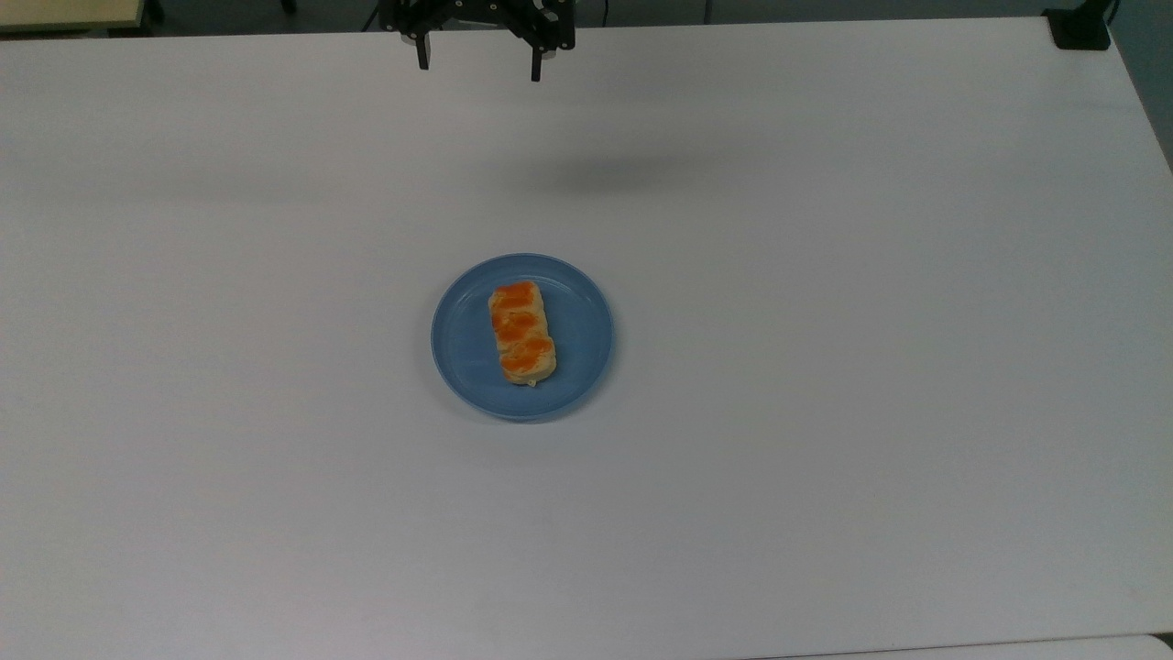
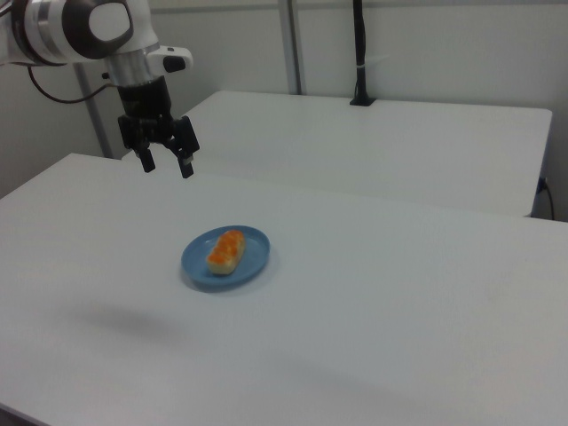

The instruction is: Put the bread onto the plate

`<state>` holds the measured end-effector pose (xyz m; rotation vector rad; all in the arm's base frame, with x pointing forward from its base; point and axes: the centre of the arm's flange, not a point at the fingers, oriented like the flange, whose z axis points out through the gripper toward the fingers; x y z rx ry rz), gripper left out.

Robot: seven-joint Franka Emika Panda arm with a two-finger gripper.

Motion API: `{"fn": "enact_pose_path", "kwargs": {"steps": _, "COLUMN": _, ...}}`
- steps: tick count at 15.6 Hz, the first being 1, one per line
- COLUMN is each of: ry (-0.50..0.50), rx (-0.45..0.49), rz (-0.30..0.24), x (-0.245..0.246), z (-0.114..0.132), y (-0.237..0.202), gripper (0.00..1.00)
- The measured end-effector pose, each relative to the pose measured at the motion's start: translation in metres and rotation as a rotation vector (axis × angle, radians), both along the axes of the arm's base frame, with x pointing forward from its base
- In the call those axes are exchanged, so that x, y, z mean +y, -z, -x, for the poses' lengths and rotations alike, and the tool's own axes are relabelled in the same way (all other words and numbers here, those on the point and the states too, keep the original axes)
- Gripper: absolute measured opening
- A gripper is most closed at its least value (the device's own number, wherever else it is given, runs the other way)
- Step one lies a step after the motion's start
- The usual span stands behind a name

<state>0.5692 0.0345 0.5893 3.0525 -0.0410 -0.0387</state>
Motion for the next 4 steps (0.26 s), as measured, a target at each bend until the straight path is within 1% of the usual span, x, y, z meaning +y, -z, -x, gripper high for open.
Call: {"fn": "enact_pose_path", "kwargs": {"steps": 4, "ry": 0.008, "rx": -0.005, "rz": 0.000, "x": -0.0047, "z": 0.0005, "y": -0.0027, "gripper": 1.00}}
